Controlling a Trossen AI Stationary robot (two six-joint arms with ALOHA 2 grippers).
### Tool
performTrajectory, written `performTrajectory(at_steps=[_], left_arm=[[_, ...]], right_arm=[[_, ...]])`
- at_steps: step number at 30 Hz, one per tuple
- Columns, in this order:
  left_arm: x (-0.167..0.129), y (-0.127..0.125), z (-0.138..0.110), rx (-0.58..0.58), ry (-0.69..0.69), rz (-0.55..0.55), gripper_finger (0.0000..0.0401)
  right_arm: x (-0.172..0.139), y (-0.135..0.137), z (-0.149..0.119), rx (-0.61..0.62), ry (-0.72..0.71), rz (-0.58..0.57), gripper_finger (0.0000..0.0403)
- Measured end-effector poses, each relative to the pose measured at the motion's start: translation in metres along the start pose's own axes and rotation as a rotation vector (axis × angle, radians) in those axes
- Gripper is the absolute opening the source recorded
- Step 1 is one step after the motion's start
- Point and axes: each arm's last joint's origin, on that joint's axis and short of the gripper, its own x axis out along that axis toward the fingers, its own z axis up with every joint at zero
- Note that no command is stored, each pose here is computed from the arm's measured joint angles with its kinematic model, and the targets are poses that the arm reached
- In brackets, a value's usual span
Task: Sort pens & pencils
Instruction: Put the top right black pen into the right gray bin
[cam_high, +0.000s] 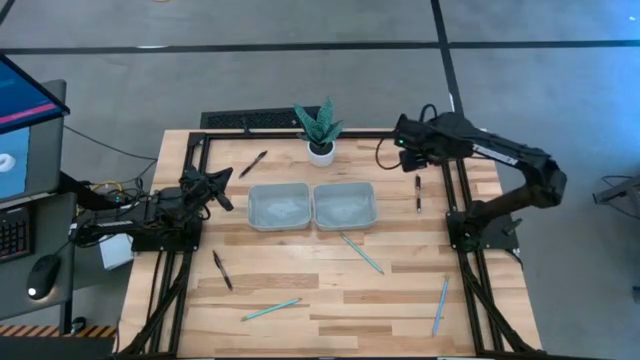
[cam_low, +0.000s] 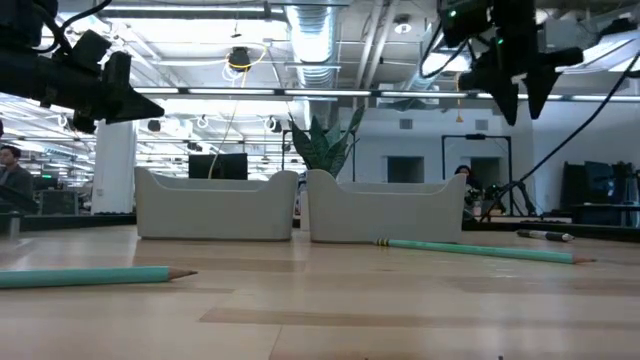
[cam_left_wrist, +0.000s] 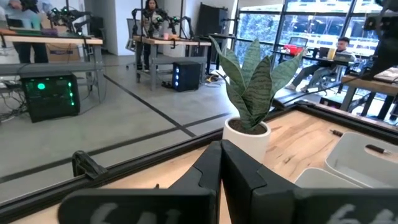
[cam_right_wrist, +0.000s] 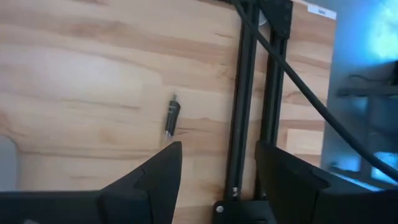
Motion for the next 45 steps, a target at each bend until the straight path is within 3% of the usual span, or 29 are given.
performTrajectory(at_steps=[11,21,27,34,45], left_arm=[[0.000,0.000,0.000,0.000,0.002,0.000,0.0000],[0.000,0.000,0.000,0.000,0.002,0.000,0.0000],[0.000,0.000,0.000,0.000,0.002,0.000,0.0000],[0.000,0.000,0.000,0.004,0.001,0.013,0.0000],[0.000,0.000,0.000,0.013,0.000,0.014,0.0000]], right_arm=[[0.021,0.022,0.011,-0.013,0.047,-0.079,0.0226],[0.009,0.017,0.015,0.072,-0.076,0.055,0.0226],[0.035,0.002,-0.007,0.160,-0.059,0.098,0.0226],[0.070,-0.006,-0.039,0.246,0.033,0.261,0.0226],[0.103,0.003,-0.050,0.273,0.066,0.224,0.0226]])
